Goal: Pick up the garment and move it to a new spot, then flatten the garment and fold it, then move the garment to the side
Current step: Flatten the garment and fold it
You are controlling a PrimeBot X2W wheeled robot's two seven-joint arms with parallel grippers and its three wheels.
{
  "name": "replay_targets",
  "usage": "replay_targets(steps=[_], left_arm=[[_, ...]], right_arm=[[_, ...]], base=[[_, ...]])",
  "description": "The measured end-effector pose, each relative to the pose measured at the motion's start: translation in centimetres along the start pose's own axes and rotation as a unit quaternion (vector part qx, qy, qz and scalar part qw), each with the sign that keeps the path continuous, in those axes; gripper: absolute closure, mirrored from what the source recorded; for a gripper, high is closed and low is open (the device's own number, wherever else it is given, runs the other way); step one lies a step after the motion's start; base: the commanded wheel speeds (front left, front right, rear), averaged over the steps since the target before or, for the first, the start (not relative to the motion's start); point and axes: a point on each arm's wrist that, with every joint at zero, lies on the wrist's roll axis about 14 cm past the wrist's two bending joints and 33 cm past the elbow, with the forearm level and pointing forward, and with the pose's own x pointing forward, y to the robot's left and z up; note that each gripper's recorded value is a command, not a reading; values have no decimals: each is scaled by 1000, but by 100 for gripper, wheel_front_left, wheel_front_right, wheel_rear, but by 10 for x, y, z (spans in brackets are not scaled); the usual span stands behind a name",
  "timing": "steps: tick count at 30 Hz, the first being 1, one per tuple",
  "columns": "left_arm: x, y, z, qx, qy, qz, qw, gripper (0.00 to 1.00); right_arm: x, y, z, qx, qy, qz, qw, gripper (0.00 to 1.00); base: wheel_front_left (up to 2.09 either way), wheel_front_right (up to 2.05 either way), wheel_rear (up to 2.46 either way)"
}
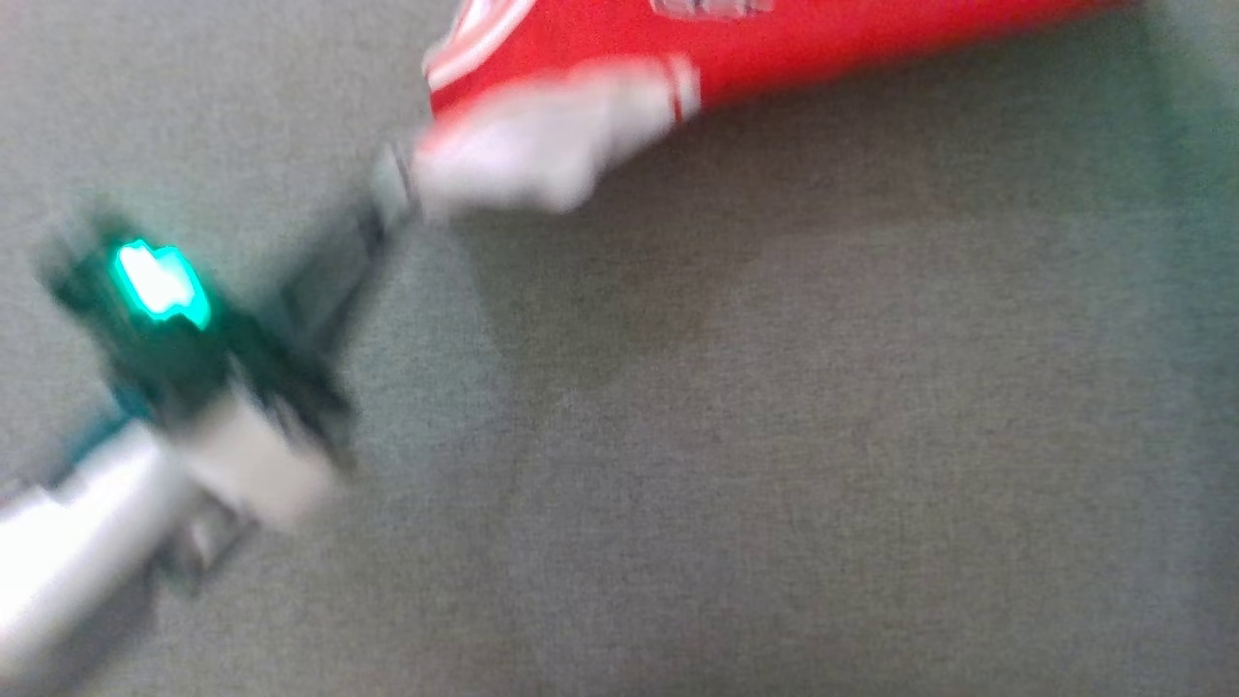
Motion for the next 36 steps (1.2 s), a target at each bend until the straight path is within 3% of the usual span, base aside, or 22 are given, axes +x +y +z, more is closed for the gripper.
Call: replay_targets(steps=[5,11,15,22,30,36], left_arm=[[-48,-58,-44,-72,68,-4,995,100],[-82,-101,-63,-133,100,4,986,100],[-97,-123,-73,-165,120,-15,979,100],[-79,-101,-70,-149,97,-16,984,100],[-17,-38,-24,-71,18,-18,997,100],[14,-7,-8,-16,5,-22,1000,100]], right_arm=[[-63,23,-41,20,46,-5,999,100],[-136,53,-78,48,98,-11,994,100],[-160,54,-87,53,114,-21,992,100],[-151,60,-89,84,116,-28,989,100],[-101,44,-70,93,88,-34,991,100],[-74,36,-65,87,82,-33,992,100]], base=[[0,0,0],[0,0,0],[0,0,0],[0,0,0],[0,0,0],[0,0,0]])
